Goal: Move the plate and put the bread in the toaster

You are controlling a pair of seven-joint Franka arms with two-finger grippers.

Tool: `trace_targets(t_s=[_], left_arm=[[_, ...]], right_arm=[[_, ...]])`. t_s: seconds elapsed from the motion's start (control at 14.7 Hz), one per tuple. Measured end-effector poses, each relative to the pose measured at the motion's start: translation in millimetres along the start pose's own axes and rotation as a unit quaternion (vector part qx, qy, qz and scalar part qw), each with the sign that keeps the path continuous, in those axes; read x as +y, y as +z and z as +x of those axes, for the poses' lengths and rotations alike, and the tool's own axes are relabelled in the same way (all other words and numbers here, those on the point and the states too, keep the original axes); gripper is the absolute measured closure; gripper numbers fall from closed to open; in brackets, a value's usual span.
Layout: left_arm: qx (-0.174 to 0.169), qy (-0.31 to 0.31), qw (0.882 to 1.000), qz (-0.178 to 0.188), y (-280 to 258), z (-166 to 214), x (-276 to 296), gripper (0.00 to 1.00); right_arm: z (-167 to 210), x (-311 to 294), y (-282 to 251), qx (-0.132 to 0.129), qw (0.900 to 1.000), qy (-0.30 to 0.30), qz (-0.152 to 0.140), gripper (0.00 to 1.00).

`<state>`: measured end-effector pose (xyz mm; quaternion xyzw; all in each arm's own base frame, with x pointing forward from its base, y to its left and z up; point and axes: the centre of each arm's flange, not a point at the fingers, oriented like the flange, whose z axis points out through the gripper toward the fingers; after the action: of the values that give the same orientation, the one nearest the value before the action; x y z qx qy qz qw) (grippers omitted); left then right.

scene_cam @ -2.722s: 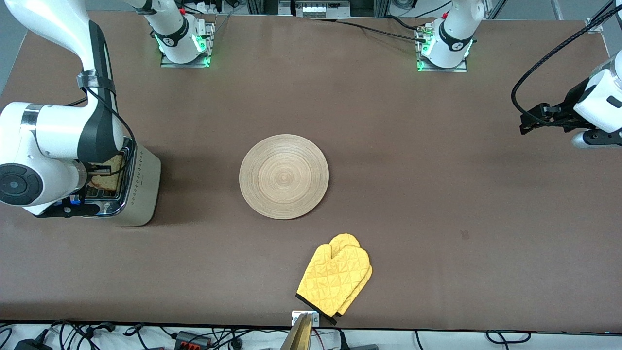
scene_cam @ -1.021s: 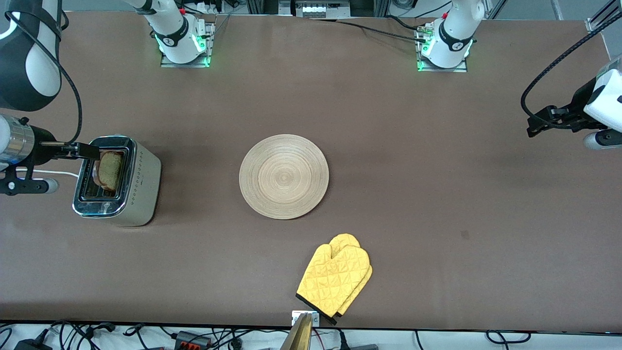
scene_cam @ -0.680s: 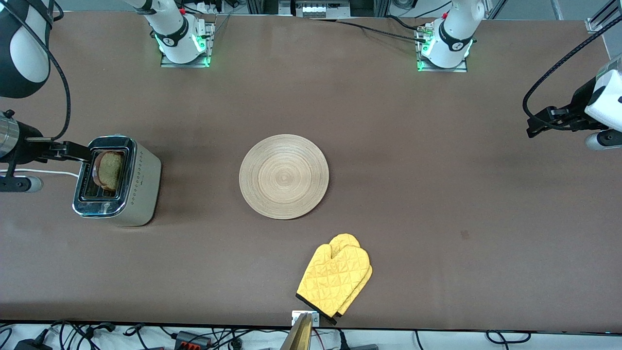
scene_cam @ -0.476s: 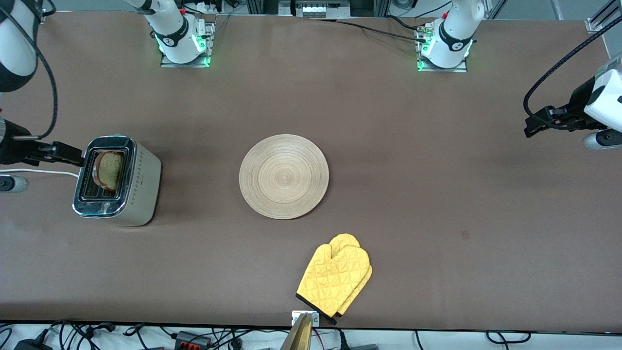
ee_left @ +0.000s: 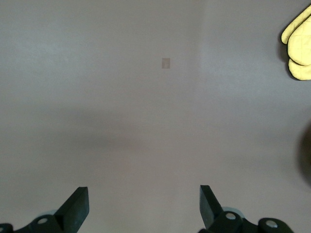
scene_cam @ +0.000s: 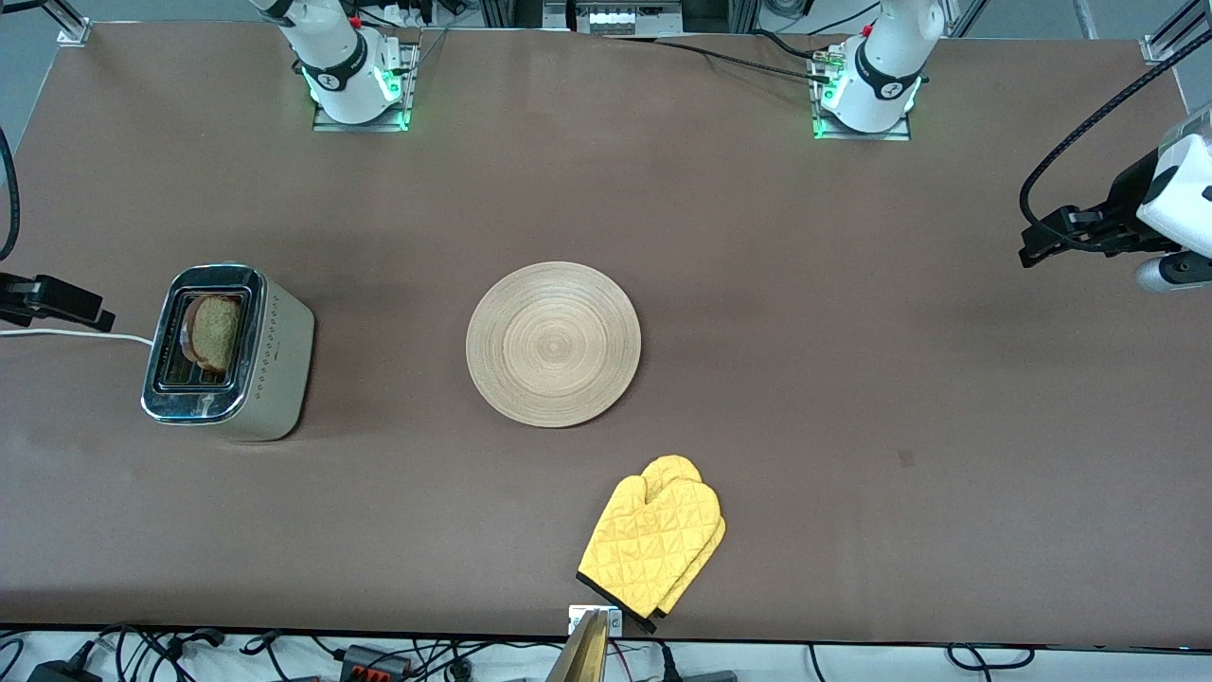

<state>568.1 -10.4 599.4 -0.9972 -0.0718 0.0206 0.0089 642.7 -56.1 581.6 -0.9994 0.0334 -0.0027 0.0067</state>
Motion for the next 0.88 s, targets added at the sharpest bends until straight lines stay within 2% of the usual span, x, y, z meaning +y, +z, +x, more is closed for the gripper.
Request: trace_targets(t_s=[0.41,0.61,0.88], left_arm=[[0.0,0.0,1.0,-0.001,0,0,0,0.0],[0.0,-0.001,1.0,-0.001,0,0,-1,0.0],[0.0,-0.001,1.0,-0.001,0,0,-1,0.0]], right_arm=[[-32,-2,7,0.015,1.0,-0.005,-0.01,0.0],[-58,-4,11,0.009,1.0,-0.007,-0.008,0.0],[-66,-5,8,0.009,1.0,-0.008,-0.008,0.0]])
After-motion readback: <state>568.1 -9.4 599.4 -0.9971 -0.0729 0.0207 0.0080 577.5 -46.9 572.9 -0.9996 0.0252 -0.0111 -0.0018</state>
